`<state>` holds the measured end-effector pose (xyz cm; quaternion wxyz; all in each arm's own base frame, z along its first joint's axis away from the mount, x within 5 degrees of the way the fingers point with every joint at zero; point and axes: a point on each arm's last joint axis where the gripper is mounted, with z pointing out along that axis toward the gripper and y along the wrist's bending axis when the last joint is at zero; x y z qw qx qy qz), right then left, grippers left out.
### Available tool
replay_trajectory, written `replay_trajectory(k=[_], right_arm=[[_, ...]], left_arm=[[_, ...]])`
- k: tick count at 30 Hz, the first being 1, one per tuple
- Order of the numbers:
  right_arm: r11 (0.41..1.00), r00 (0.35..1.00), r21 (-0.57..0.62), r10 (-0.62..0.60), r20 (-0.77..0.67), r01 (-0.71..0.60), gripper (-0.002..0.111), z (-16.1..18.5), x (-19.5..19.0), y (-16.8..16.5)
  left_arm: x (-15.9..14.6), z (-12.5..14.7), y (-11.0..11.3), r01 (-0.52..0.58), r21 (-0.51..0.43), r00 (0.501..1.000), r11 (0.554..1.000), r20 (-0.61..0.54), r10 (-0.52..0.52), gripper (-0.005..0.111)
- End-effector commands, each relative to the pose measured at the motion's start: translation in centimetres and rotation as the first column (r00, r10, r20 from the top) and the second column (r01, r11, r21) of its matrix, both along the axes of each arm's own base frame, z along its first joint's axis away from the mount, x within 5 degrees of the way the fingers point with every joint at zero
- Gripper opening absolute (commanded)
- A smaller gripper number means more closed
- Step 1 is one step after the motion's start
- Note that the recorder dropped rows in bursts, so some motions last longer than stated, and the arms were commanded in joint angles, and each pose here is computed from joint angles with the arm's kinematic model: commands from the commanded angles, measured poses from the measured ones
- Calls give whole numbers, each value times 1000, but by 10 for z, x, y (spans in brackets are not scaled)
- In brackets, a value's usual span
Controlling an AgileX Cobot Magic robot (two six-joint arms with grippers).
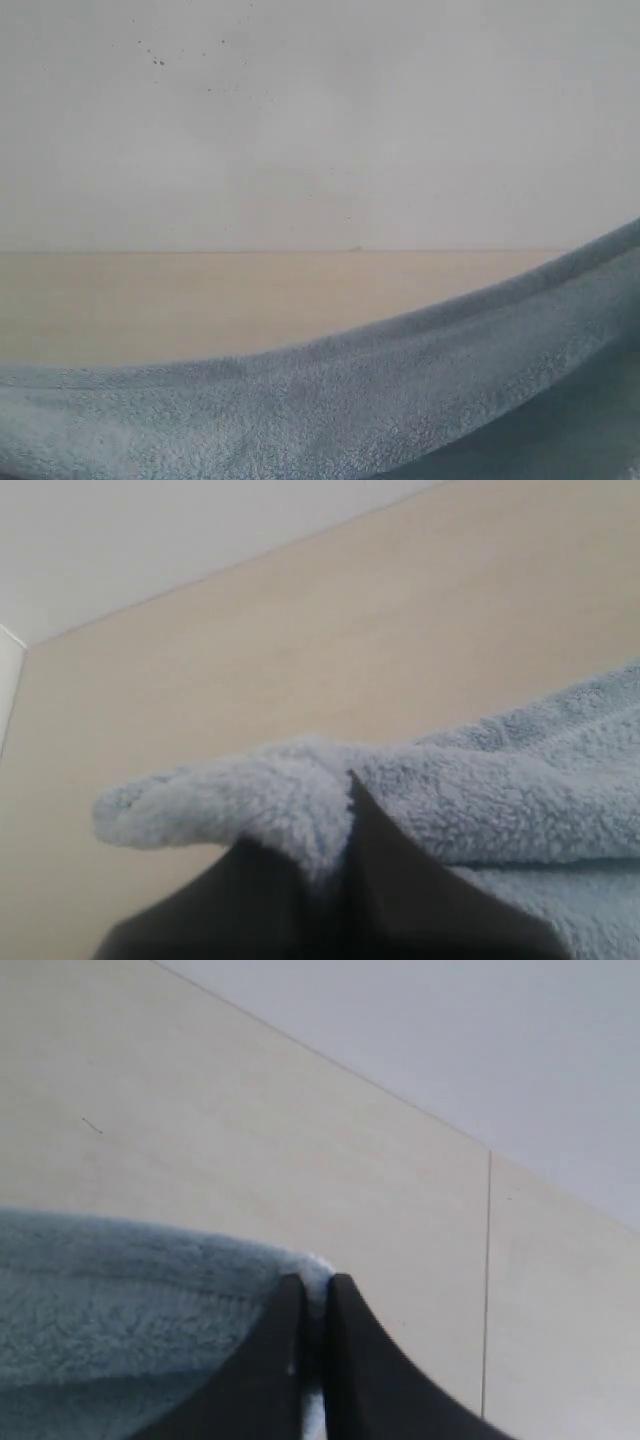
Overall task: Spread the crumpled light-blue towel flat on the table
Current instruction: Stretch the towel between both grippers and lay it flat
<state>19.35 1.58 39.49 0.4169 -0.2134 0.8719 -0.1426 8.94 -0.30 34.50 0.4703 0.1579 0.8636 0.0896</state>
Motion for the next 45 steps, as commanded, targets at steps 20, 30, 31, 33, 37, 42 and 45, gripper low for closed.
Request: replay_trajectory(k=[20, 30, 31, 33, 37, 42, 45], right_arm=[[996, 992, -84, 1, -127, -12, 0, -145, 273, 46], [998, 990, 32, -53, -128, 57, 70, -135, 290, 52], [997, 989, 39, -66, -132, 72, 68, -134, 289, 52], [995, 987, 43, -81, -140, 88, 59, -131, 288, 48], [991, 981, 67, -102, -164, 114, 44, -116, 278, 45], [997, 942, 64, -27, -335, 51, 2, -115, 256, 48], [998, 885, 47, -19, -466, 45, 0, -129, 237, 46]], left_arm=[[266, -103, 8, -188, -3, 976, 982, -108, 187, 43], [277, -100, 23, -286, -31, 952, 958, -123, 281, 56], [273, -96, 23, -286, -34, 953, 958, -112, 281, 56], [264, -87, 24, -291, -35, 953, 956, -98, 287, 56], [234, -79, 25, -295, 3, 950, 956, -102, 294, 51], [195, -86, 25, -298, 5, 947, 954, -127, 296, 41], [176, -84, 24, -325, -43, 939, 945, -131, 317, 32]])
